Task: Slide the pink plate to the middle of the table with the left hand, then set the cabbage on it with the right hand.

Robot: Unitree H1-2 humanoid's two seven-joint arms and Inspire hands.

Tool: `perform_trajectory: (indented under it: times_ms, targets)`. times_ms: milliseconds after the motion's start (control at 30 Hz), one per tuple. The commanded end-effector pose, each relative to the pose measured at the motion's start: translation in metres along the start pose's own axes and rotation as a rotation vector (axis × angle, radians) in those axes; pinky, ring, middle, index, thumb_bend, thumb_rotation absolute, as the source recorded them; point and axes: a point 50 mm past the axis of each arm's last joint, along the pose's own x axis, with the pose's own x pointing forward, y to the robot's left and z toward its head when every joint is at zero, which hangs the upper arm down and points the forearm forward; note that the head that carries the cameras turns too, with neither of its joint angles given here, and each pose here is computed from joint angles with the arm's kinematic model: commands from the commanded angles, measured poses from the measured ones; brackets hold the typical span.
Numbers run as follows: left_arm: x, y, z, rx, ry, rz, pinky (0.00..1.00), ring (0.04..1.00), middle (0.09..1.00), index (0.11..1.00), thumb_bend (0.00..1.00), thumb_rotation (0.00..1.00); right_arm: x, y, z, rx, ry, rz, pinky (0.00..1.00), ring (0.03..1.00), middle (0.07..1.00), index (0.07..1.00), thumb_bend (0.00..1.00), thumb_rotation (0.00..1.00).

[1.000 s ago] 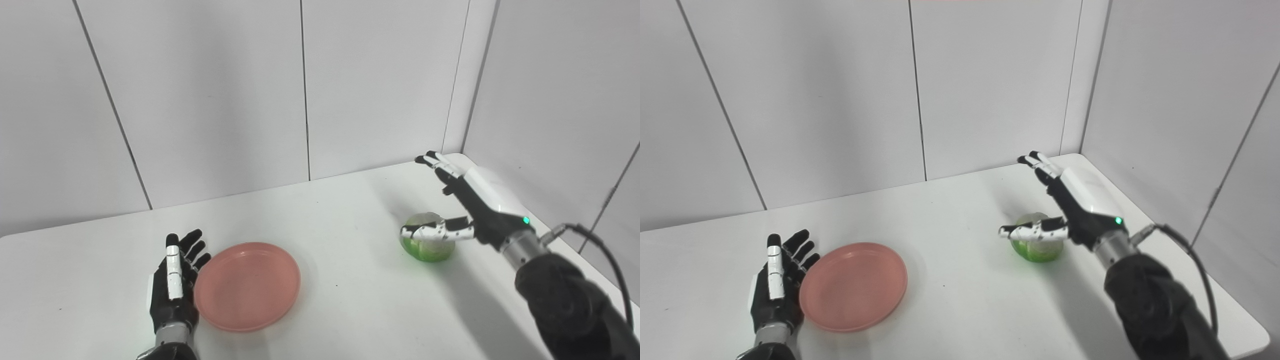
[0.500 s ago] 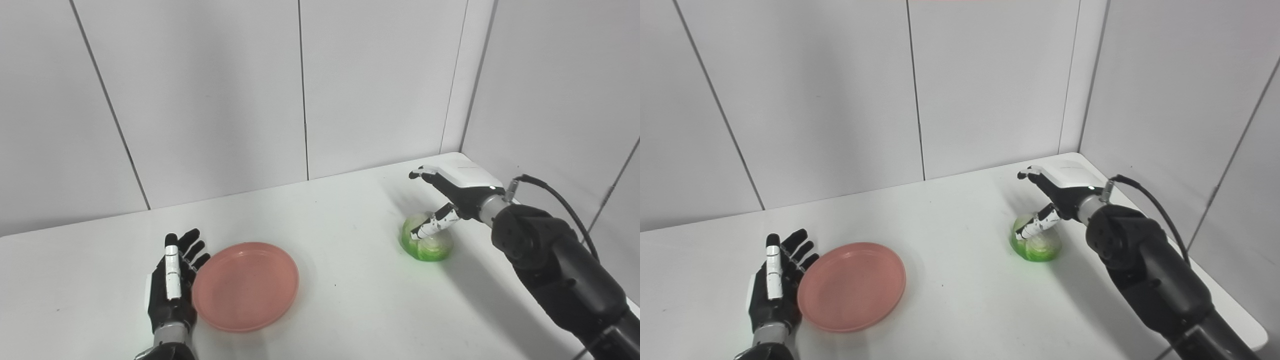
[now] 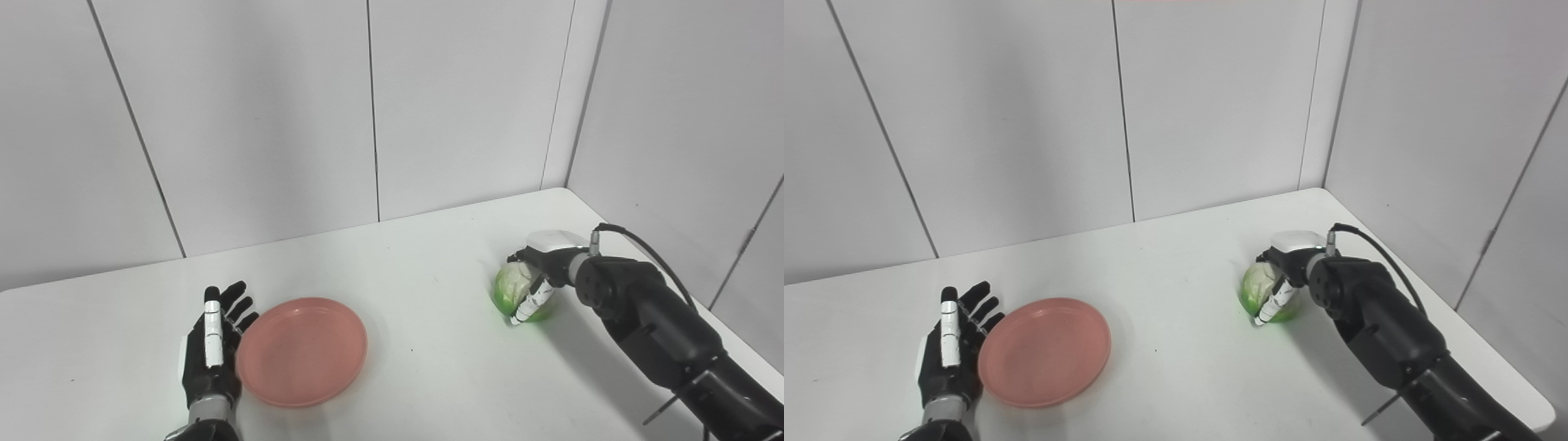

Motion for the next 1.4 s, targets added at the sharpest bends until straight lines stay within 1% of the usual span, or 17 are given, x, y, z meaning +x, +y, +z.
perform_trajectory:
  times_ms: [0, 100, 233, 333, 367, 400, 500, 600, 733, 767, 800, 867, 933, 1000, 1067, 1267, 1367]
  targets:
    - [0.003, -0.001, 0.007, 0.028, -0.009, 0.004, 0.71, 0.789, 0.824, 0.629, 0.83, 0.88, 0.001, -0.015, 0.001, -0.035, 0.002, -0.044, 0.66, 0.861, 0.900, 0.862, 1.00, 0.35]
    - [0.001, -0.002, 0.005, 0.038, -0.007, 0.000, 0.67, 0.779, 0.802, 0.616, 0.84, 0.90, 0.004, -0.008, 0.002, -0.039, 0.007, -0.030, 0.65, 0.845, 0.905, 0.859, 1.00, 0.35]
    - [-0.002, -0.002, 0.002, 0.018, 0.004, -0.009, 0.69, 0.783, 0.794, 0.612, 0.87, 0.87, 0.007, -0.003, 0.001, -0.005, 0.014, -0.018, 0.59, 0.810, 0.896, 0.849, 1.00, 0.33]
    - [-0.004, -0.003, 0.001, -0.008, 0.016, -0.004, 0.70, 0.786, 0.802, 0.616, 0.86, 0.86, 0.006, 0.002, -0.003, 0.051, -0.015, -0.053, 0.55, 0.746, 0.854, 0.836, 1.00, 0.29]
    - [-0.004, -0.004, 0.001, -0.015, 0.018, -0.002, 0.70, 0.787, 0.798, 0.620, 0.85, 0.86, 0.006, 0.003, -0.003, 0.062, -0.025, -0.068, 0.53, 0.693, 0.798, 0.820, 1.00, 0.27]
    - [-0.005, -0.004, 0.000, -0.013, 0.015, -0.002, 0.70, 0.788, 0.797, 0.621, 0.85, 0.86, 0.006, 0.006, -0.004, 0.049, -0.043, -0.104, 0.53, 0.675, 0.779, 0.815, 1.00, 0.26]
    - [-0.006, -0.003, -0.001, -0.006, 0.011, 0.004, 0.68, 0.770, 0.782, 0.618, 0.84, 0.86, 0.005, 0.012, -0.004, 0.025, -0.096, -0.195, 0.41, 0.493, 0.585, 0.750, 1.00, 0.22]
    - [-0.006, -0.002, -0.002, -0.006, 0.013, 0.008, 0.67, 0.764, 0.779, 0.620, 0.83, 0.86, 0.004, 0.015, -0.004, 0.067, -0.160, -0.247, 0.37, 0.442, 0.525, 0.727, 0.98, 0.19]
    - [-0.006, -0.002, -0.003, -0.015, 0.019, 0.009, 0.68, 0.765, 0.768, 0.608, 0.83, 0.86, 0.001, 0.014, -0.003, 0.110, -0.230, -0.281, 0.30, 0.375, 0.455, 0.661, 0.90, 0.16]
    - [-0.007, -0.002, -0.003, -0.018, 0.022, 0.011, 0.68, 0.758, 0.765, 0.608, 0.83, 0.86, 0.000, 0.013, -0.003, 0.124, -0.247, -0.288, 0.28, 0.356, 0.466, 0.645, 0.71, 0.06]
    - [-0.007, -0.002, -0.004, -0.021, 0.024, 0.012, 0.68, 0.758, 0.767, 0.611, 0.83, 0.85, -0.001, 0.012, -0.002, 0.138, -0.261, -0.295, 0.26, 0.339, 0.471, 0.633, 0.62, 0.02]
    - [-0.007, -0.004, -0.004, -0.024, 0.027, 0.013, 0.68, 0.758, 0.769, 0.613, 0.83, 0.85, -0.003, 0.011, -0.002, 0.165, -0.284, -0.310, 0.25, 0.330, 0.472, 0.620, 0.59, 0.01]
    - [-0.008, -0.005, -0.006, -0.015, 0.029, 0.014, 0.69, 0.767, 0.770, 0.625, 0.83, 0.86, -0.005, 0.007, -0.001, 0.205, -0.309, -0.329, 0.23, 0.309, 0.473, 0.518, 0.54, 0.00]
    - [-0.008, -0.007, -0.007, -0.013, 0.033, 0.012, 0.69, 0.771, 0.772, 0.627, 0.82, 0.87, -0.008, 0.003, 0.000, 0.243, -0.326, -0.344, 0.23, 0.309, 0.474, 0.496, 0.54, 0.00]
    - [-0.008, -0.009, -0.008, -0.019, 0.034, 0.005, 0.70, 0.764, 0.769, 0.619, 0.81, 0.86, -0.012, -0.003, 0.003, 0.280, -0.347, -0.355, 0.27, 0.341, 0.437, 0.529, 0.53, 0.00]
    - [-0.010, -0.016, -0.011, -0.018, 0.037, 0.003, 0.67, 0.743, 0.747, 0.596, 0.80, 0.86, -0.026, -0.022, 0.018, 0.366, -0.431, -0.384, 0.31, 0.381, 0.435, 0.540, 0.52, 0.00]
    - [-0.011, -0.022, -0.014, -0.022, 0.039, -0.001, 0.67, 0.750, 0.745, 0.608, 0.78, 0.86, -0.029, -0.031, 0.033, 0.422, -0.456, -0.390, 0.30, 0.373, 0.436, 0.540, 0.52, 0.00]
